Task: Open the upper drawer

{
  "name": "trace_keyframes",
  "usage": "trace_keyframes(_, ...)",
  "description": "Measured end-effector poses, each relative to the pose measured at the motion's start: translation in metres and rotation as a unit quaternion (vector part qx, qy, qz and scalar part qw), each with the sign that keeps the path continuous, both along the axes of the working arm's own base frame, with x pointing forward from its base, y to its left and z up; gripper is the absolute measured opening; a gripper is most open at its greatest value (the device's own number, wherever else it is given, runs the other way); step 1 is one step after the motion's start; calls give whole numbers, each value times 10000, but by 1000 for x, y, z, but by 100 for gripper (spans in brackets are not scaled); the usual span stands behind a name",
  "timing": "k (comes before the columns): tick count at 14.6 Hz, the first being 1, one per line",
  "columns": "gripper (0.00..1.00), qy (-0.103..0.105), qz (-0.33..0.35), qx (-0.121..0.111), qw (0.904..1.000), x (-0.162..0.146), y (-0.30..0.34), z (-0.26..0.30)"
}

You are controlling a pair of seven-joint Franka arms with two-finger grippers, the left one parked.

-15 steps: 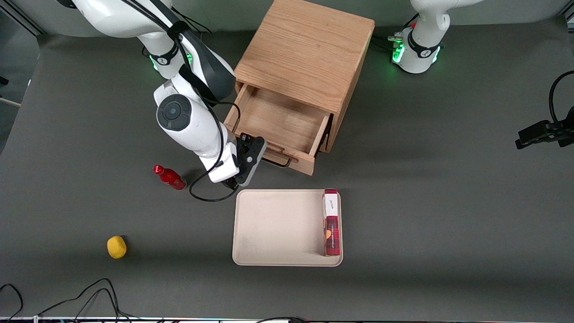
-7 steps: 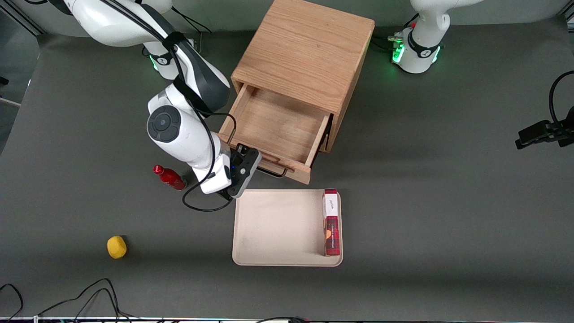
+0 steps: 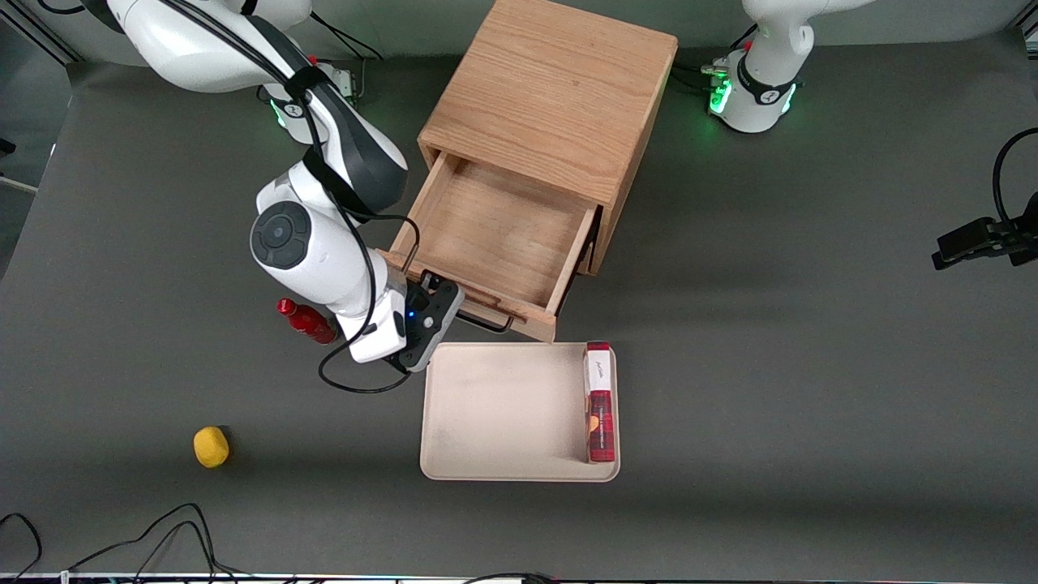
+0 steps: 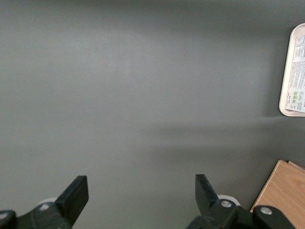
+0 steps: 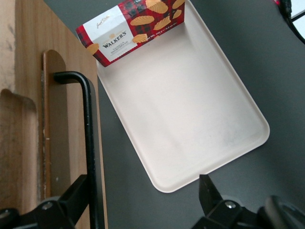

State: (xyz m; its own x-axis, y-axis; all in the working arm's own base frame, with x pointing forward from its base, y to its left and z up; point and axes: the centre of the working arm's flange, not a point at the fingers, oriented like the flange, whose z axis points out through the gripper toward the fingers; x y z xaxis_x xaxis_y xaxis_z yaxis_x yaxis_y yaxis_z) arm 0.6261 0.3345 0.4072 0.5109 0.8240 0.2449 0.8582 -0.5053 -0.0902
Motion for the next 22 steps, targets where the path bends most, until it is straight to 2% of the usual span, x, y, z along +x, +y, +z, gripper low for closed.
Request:
trace_keyframes(12, 100, -299, -101, 167, 9994, 16, -10, 10)
trace_keyframes(15, 100, -532, -126, 242, 9982, 17, -12, 40)
trace_keyframes(20, 100, -1114, -627, 323, 9913, 22, -64, 125)
trace_keyframes(21, 100, -1151, -782, 317, 9898, 21, -81, 142)
trace_keyframes(22, 100, -1090, -941, 321, 9891, 18, -97, 156)
